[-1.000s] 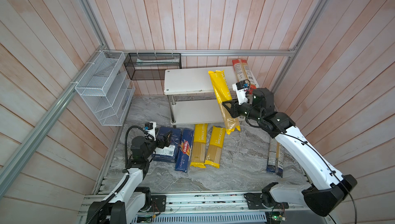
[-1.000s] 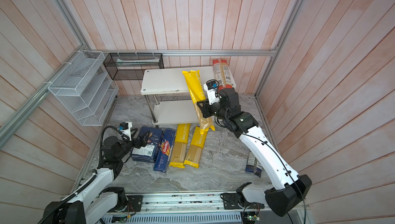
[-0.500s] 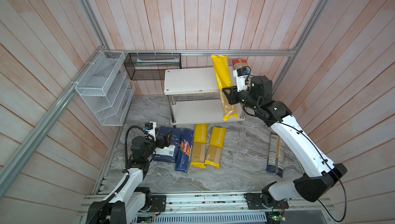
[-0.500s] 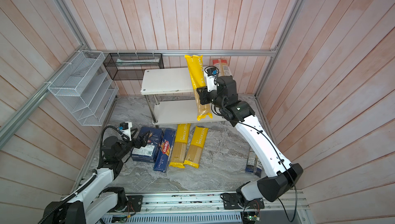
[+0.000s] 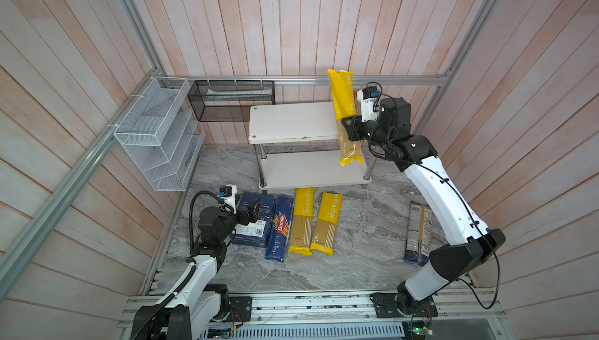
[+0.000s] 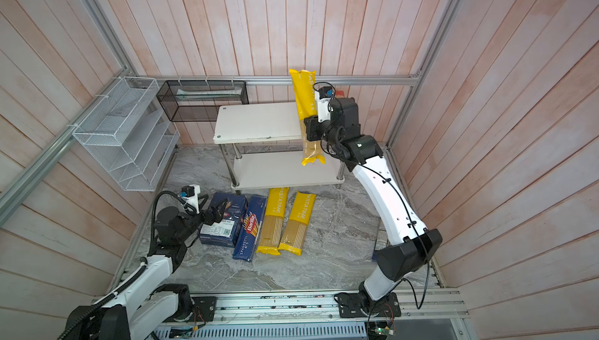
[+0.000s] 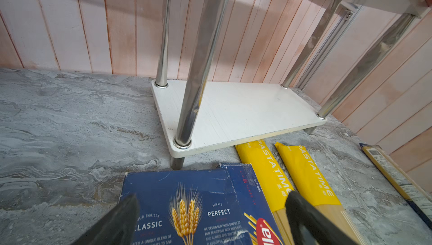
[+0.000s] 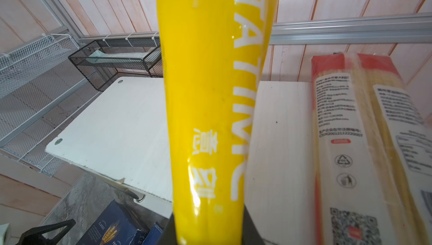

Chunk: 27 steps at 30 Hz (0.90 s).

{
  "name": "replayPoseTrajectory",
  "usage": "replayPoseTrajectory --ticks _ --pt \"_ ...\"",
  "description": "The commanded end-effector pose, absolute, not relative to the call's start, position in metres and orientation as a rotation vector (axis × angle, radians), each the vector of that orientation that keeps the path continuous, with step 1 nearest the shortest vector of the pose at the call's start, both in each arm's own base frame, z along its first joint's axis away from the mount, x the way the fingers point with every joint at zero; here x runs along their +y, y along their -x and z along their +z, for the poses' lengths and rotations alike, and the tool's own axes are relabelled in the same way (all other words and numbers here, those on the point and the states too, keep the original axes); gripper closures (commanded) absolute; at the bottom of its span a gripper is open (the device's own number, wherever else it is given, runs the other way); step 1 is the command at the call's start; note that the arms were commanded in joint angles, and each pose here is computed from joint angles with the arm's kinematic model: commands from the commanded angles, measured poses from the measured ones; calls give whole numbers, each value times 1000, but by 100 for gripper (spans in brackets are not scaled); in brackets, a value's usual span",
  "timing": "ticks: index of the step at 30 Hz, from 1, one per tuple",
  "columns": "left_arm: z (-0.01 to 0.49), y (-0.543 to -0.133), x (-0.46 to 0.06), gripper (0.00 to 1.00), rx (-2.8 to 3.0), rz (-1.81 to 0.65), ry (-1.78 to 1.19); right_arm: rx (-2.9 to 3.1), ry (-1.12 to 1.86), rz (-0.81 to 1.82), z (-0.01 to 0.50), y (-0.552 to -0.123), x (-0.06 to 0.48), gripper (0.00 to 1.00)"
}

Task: Arrange pasta packages on shelves
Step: Place the pasta bag on the shelf.

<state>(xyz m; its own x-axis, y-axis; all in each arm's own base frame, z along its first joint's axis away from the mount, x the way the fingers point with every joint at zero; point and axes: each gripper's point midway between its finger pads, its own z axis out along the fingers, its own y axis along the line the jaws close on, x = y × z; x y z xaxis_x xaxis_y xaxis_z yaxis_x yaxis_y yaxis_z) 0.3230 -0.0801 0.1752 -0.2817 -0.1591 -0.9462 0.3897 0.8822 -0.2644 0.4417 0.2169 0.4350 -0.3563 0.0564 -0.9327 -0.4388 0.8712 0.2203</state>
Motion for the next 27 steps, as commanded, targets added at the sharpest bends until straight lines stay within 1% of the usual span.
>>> replayPoseTrajectory --ticks 1,5,12,17,21,27 --pt "180 -328 -80 0 1776 -527 -179 1693 301 586 497 -442 218 100" --pt "181 -327 -79 0 1774 -524 -175 1691 312 581 501 -453 222 100" --pt "181 -327 -80 0 1772 -525 -175 1704 282 582 501 -476 214 100" --pt "180 -328 -80 0 1779 -526 -177 1741 270 635 488 -491 211 100" --pt "180 -328 -80 0 1780 -525 -173 1783 256 627 475 -500 208 100" --pt "180 -328 -79 0 1778 -523 -174 1795 245 621 469 -504 207 100"
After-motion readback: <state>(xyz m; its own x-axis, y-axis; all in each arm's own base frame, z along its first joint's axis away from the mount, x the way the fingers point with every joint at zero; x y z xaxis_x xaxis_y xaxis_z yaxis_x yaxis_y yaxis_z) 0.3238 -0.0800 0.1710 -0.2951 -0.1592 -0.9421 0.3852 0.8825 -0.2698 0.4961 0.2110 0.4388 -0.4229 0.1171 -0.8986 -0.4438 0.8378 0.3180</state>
